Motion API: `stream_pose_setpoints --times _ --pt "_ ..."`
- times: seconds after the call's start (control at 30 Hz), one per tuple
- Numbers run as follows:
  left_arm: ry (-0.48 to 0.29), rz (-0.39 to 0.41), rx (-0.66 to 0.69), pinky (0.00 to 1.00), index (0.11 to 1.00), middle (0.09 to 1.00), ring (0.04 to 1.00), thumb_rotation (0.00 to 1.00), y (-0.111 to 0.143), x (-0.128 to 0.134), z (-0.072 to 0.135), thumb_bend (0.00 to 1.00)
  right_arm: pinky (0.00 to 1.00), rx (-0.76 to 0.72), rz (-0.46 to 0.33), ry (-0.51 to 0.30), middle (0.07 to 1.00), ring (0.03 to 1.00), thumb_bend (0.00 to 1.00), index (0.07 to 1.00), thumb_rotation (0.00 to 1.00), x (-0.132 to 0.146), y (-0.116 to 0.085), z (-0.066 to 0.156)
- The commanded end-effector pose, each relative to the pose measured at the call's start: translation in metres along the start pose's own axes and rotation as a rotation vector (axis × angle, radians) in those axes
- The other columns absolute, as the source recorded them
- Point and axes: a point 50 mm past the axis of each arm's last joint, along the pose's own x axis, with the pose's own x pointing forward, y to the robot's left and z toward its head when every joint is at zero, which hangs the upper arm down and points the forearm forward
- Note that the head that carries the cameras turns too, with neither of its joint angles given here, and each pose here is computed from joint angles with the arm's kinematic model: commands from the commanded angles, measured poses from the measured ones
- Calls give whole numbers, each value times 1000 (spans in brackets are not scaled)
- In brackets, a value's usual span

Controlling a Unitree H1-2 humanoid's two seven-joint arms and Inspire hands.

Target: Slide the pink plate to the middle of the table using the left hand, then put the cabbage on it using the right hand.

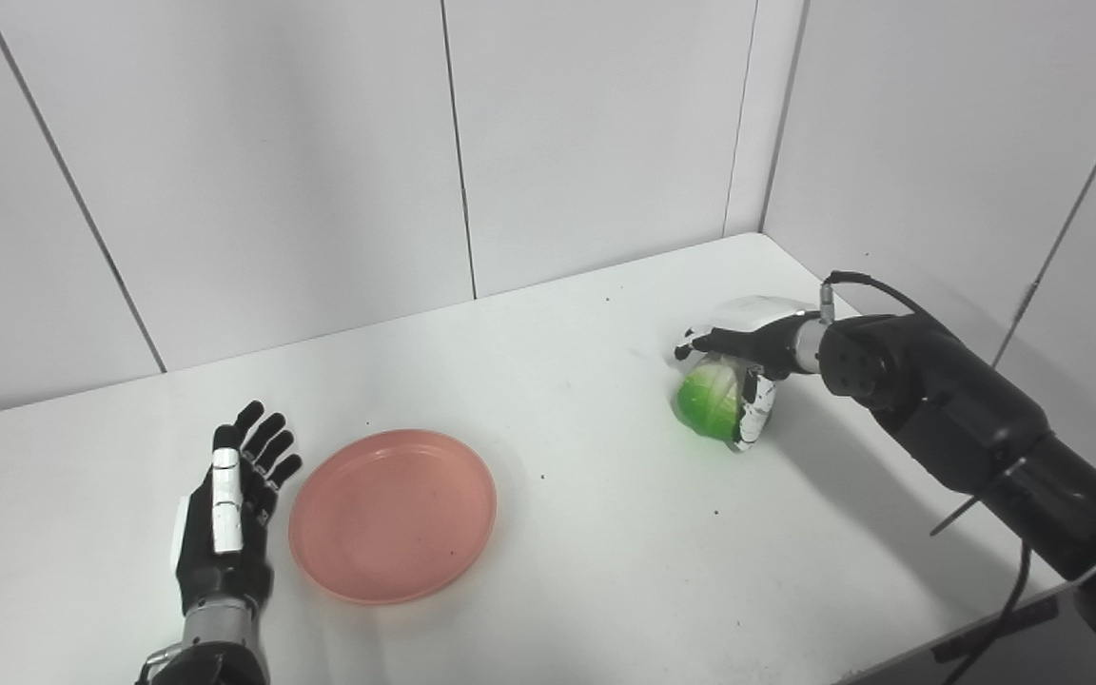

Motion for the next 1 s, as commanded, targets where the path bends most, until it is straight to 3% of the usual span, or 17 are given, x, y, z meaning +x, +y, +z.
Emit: stream_pose_setpoints --times 0.0,0.03,0.07,0.13,0.17,0.2,0.27,0.33,0.7,0.83,0.97 --pt "5 -8 -6 853 847 867 886 899 1 -3 0 696 701 -18 -59 -3 945 896 974 850 44 -2 -13 -4" --pt "3 -8 -7 850 848 869 888 899 1 -3 0 696 665 -21 -79 -5 933 864 933 833 22 -1 -12 -4" --pt "3 -10 -9 862 848 869 887 896 1 -3 0 695 574 -27 -126 -18 885 722 806 786 9 1 -10 -4" --pt "4 -10 -11 875 852 872 891 897 1 -3 0 692 504 -31 -190 -39 800 550 613 720 2 3 -8 -5" --pt "3 -12 -11 877 852 871 891 892 1 -3 1 695 436 -22 -218 -48 726 514 533 671 1 3 -7 -6" --pt "1 -14 -11 887 852 871 893 893 1 -3 1 692 394 -16 -242 -53 644 482 513 623 0 4 -7 -6" --pt "4 -11 -12 884 850 866 885 894 1 -3 1 689 368 -8 -288 -60 573 462 500 514 0 4 -7 -4" --pt "8 -8 -15 854 848 864 879 890 1 -4 1 690 366 -12 -320 -66 552 464 498 475 0 4 -8 -3" --pt "8 5 -15 857 836 854 873 877 -1 -3 0 694 388 4 -423 -142 510 445 503 483 0 1 -13 1" --pt "8 11 1 842 833 851 871 890 -3 -5 0 697 381 21 -500 -190 502 441 503 491 0 -11 -29 17" --pt "2 4 8 848 835 853 873 901 -5 -6 -1 691 421 19 -611 -298 531 476 501 450 0 -27 -52 45"
